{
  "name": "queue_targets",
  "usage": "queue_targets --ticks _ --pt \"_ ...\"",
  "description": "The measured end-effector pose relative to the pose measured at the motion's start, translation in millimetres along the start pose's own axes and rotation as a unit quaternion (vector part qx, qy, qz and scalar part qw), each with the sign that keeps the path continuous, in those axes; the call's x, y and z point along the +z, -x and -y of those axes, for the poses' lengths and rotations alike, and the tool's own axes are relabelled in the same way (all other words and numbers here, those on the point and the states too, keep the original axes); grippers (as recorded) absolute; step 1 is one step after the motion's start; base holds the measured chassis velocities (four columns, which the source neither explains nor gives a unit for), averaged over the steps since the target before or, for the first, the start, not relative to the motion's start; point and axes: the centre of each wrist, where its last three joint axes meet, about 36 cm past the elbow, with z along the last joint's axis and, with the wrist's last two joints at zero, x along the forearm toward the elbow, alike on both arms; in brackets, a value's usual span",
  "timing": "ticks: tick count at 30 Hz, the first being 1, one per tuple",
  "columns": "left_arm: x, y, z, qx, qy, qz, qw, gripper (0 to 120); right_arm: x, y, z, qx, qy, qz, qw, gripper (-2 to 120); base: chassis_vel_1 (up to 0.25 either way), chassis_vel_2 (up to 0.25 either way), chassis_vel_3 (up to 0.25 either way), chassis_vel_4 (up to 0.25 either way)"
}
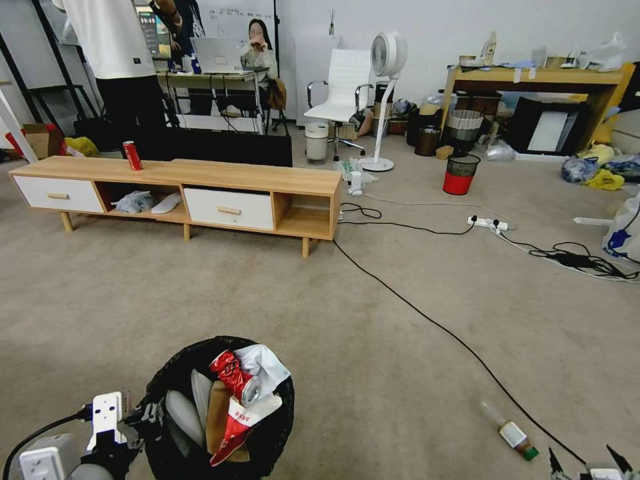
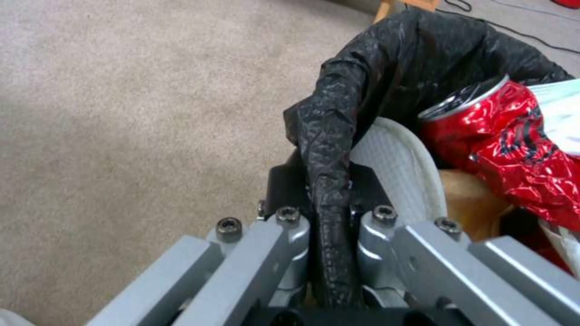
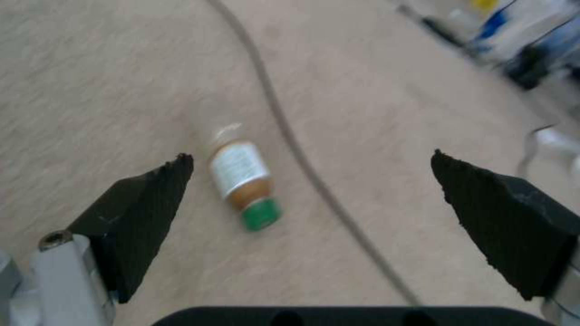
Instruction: Pick up the trash bin and place the garbage on the floor into it.
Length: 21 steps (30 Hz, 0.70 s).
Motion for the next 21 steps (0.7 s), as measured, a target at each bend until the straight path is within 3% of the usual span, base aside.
queue_targets --ticks 6,21 --pt "-0.2 -1.0 -0.5 -0.001 0.002 -0.001 1.0 4 11.4 23.4 -8.3 -0.046 0.027 -0.022 0.998 100 0.0 0.0 0.0 0.0" --pt "-3.9 -10.4 1.7 -0.004 0.01 0.002 0.9999 4 14.6 103.1 -16.1 -0.094 0.019 -0.046 0.994 100 0.0 0.0 0.0 0.0"
